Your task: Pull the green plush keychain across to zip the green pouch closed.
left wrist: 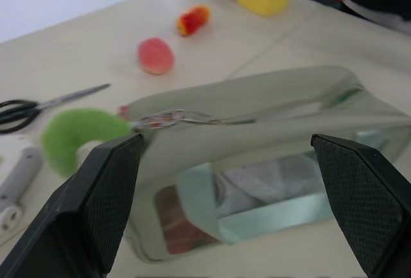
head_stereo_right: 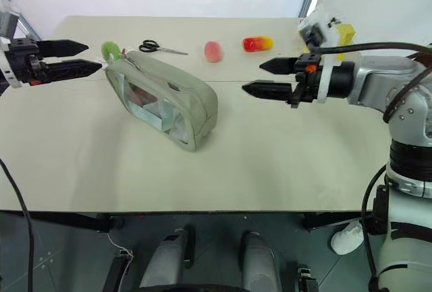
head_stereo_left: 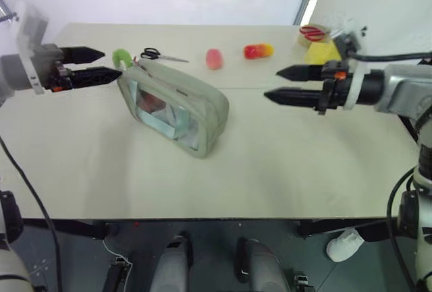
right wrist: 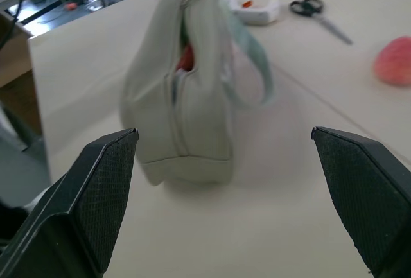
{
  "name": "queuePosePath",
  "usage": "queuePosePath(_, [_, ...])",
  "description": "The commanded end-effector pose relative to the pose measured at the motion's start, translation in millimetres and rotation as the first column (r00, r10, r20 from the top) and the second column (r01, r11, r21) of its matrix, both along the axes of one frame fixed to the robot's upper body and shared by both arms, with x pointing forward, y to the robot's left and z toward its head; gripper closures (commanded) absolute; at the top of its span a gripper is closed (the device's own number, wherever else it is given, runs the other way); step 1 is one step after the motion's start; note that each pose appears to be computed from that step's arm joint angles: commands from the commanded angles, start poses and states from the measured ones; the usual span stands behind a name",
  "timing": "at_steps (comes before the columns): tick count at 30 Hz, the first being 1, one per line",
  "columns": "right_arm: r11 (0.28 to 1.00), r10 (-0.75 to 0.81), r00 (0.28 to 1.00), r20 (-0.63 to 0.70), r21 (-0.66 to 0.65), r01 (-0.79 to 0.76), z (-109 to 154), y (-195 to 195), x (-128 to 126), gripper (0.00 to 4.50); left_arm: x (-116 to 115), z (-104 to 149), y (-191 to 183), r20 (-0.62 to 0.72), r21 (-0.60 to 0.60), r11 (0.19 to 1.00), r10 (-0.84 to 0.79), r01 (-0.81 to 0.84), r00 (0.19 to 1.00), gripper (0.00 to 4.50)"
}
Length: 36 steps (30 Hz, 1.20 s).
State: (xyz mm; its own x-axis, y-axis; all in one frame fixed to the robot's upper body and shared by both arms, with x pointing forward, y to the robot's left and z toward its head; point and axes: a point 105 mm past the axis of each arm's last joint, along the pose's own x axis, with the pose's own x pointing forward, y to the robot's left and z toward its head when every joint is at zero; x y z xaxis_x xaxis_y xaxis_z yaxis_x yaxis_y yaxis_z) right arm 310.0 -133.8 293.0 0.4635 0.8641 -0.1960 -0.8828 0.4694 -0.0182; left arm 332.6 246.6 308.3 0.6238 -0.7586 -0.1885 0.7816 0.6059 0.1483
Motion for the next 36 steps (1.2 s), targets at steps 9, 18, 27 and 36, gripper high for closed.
queuePosePath(9, [0.999,0.036,0.995,0.092,-0.028,-0.034,20,20,-8,0.00,2,13,-5,0.072,0.037,0.999,-0.011,0.008,0.997,0.03])
queuePosePath(18, [0.997,0.077,0.992,0.104,-0.022,-0.075,27,34,-15,0.00,0,15,-5,0.078,0.038,0.999,-0.018,0.015,0.997,0.03])
queuePosePath(27, [0.992,0.124,0.988,0.092,0.016,-0.126,28,61,-20,0.00,-8,9,-11,0.039,0.028,0.997,-0.067,0.066,0.997,0.03])
queuePosePath(36, [0.965,0.261,0.958,0.123,-0.033,-0.259,-3,125,-29,0.00,-19,13,-28,0.017,0.016,0.989,-0.145,0.145,0.989,0.03])
